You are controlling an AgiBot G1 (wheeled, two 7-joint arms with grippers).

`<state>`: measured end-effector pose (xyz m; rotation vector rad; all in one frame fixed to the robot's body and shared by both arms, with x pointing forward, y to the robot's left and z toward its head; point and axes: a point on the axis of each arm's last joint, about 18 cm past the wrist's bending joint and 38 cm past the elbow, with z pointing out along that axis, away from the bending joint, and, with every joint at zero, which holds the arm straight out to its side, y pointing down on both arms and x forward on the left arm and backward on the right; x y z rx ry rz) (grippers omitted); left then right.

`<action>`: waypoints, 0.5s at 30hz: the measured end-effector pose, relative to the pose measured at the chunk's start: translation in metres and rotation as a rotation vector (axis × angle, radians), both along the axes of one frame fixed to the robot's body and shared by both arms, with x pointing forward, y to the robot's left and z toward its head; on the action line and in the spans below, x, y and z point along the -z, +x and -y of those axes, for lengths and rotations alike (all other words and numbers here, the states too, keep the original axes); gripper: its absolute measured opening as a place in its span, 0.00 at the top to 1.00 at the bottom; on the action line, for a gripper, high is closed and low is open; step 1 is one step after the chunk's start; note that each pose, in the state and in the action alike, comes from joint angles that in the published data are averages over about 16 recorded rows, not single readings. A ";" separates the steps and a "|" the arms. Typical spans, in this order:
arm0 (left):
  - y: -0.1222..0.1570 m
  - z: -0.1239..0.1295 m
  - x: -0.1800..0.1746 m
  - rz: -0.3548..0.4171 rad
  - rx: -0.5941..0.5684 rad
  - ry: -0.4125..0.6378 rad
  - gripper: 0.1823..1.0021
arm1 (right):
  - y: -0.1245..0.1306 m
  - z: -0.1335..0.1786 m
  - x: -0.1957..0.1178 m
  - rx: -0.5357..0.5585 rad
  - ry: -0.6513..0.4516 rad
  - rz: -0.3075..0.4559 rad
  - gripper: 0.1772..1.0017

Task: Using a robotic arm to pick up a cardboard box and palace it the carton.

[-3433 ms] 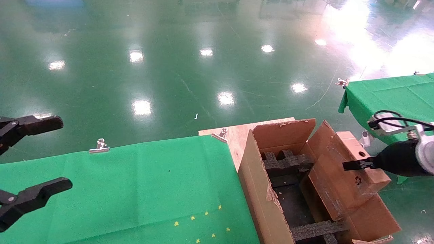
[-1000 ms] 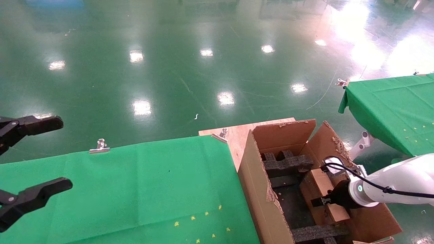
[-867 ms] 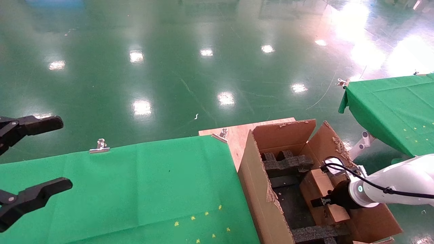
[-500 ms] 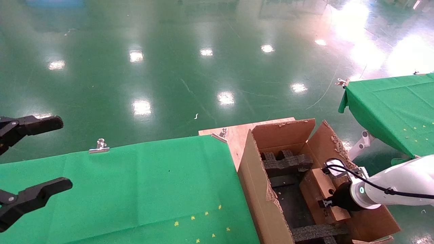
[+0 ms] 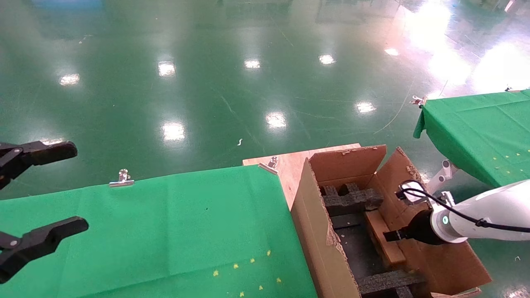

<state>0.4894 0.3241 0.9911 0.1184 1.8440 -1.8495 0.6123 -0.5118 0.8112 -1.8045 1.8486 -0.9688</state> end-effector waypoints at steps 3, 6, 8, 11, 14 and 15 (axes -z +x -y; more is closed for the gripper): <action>0.000 0.000 0.000 0.000 0.000 0.000 0.00 | 0.002 -0.002 -0.013 -0.006 0.005 0.028 0.28; 0.000 0.000 0.000 0.000 0.000 0.000 0.00 | 0.005 -0.005 -0.032 -0.017 0.011 0.067 0.20; 0.000 0.000 0.000 0.000 0.000 0.000 0.00 | 0.007 -0.009 -0.047 -0.029 0.016 0.098 0.17; 0.000 0.000 0.000 0.000 0.000 0.000 0.00 | 0.010 -0.016 -0.074 -0.053 0.026 0.152 0.11; 0.000 0.000 0.000 0.000 0.000 0.000 0.00 | 0.011 -0.026 -0.104 -0.083 0.039 0.212 0.08; 0.000 0.000 0.000 0.000 0.000 0.000 0.00 | 0.011 -0.029 -0.115 -0.094 0.045 0.231 0.06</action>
